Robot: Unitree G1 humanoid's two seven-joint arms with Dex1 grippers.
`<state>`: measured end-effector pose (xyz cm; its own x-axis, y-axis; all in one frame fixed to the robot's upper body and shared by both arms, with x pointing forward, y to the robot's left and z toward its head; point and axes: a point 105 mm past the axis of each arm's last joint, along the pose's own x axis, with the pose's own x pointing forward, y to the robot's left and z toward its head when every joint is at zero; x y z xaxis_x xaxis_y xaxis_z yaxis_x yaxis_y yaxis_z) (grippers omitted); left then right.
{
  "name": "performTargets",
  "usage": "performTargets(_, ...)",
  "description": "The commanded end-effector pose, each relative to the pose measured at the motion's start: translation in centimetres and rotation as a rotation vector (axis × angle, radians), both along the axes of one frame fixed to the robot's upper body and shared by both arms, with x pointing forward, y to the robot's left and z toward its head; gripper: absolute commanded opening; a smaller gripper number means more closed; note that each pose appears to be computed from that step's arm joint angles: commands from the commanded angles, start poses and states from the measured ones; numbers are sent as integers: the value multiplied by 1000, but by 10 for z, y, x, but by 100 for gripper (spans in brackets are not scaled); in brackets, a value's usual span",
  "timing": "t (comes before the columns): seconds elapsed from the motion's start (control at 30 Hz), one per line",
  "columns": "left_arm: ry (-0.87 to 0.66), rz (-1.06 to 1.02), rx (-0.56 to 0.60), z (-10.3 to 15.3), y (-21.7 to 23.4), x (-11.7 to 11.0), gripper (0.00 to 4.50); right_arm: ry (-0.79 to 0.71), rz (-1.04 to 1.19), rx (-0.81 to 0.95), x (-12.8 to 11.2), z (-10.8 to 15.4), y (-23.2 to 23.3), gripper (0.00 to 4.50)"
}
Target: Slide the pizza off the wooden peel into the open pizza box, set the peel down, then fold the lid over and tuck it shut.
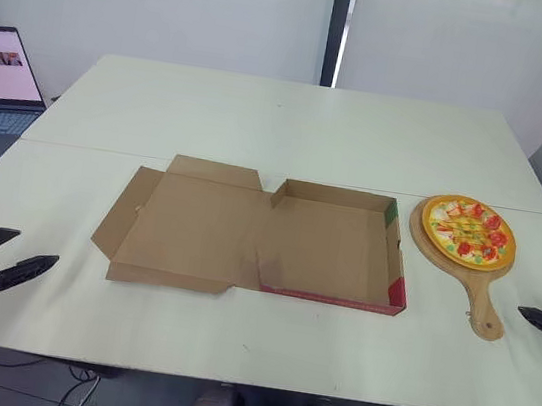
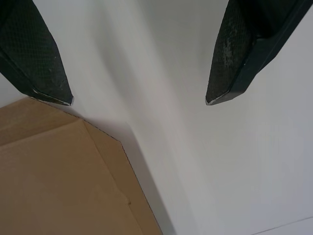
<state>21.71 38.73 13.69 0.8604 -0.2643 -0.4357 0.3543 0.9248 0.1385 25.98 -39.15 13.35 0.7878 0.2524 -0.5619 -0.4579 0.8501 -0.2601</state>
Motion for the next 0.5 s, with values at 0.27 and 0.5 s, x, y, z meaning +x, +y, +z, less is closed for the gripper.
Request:
performTargets(0.27,-8,-53,9,8,-3,-5,450,-35,12,-19,0,9,-3,448)
performTargets(0.5,-34,-188,-28,29,-31,1,450,-57,17,-20,1,10,-3,448)
